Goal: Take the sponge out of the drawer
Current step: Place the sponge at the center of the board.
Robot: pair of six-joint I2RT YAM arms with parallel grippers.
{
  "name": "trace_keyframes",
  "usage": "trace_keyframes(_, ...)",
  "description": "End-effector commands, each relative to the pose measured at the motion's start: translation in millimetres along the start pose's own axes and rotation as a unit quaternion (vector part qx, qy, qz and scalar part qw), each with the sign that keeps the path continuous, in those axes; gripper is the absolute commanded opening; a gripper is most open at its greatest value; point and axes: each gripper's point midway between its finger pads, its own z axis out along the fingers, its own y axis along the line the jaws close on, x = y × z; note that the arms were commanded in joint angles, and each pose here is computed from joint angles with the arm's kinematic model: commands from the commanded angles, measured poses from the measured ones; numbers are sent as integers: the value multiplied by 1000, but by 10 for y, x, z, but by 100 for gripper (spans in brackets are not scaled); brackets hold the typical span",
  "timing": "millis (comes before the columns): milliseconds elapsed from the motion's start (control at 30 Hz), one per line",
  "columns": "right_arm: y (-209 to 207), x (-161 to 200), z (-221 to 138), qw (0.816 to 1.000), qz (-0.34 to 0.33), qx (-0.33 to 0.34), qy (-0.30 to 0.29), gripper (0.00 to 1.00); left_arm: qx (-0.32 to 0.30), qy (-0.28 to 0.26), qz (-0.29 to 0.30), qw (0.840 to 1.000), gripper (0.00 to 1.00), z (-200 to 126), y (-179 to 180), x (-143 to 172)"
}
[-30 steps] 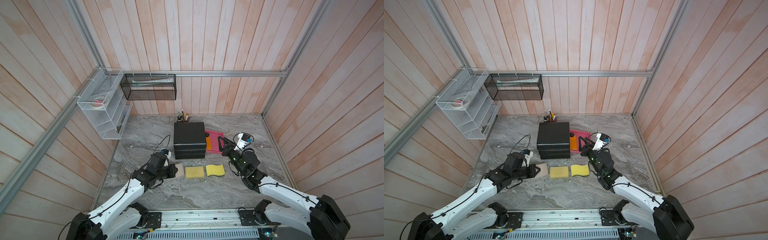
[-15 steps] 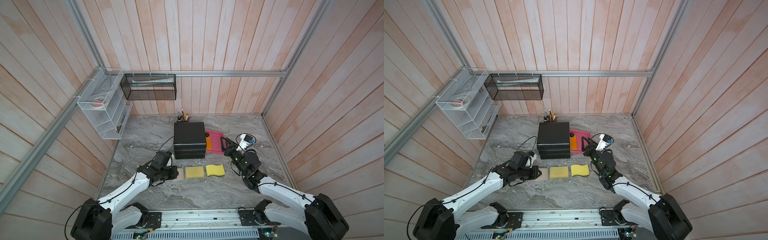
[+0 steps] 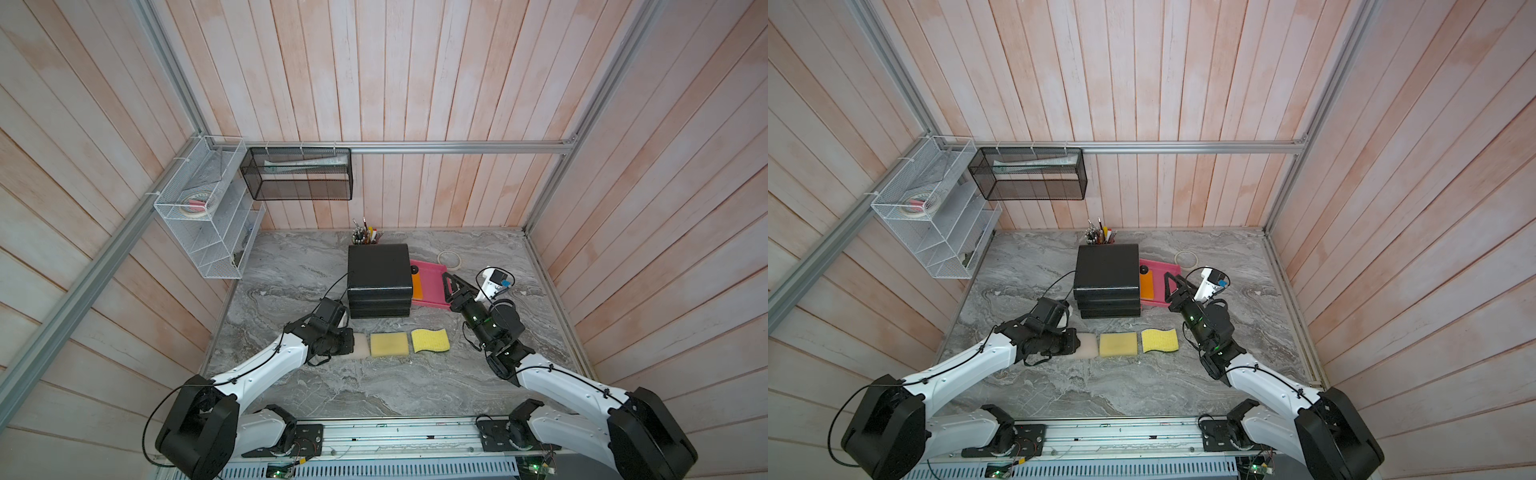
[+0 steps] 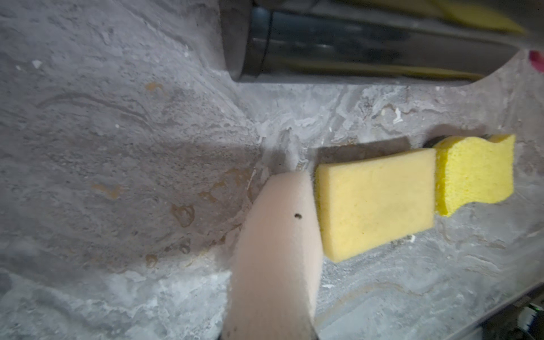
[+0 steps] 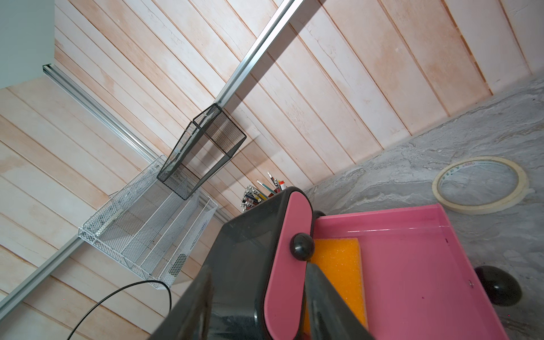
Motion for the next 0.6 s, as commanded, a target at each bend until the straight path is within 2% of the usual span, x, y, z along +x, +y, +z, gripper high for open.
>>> trace_keyframes(0, -23, 15, -14, 1000, 6, -3, 0, 52, -63, 1, 20, 998, 20, 59, 218, -25)
trace_keyframes(233, -55, 34, 0, 1000, 8, 2, 1, 52, -145, 34, 47, 988, 20, 202, 430, -10)
trace_keyframes(567, -113, 77, 38, 1000, 10, 10, 5, 52, -172, 40, 80, 981, 25, 357, 427, -73)
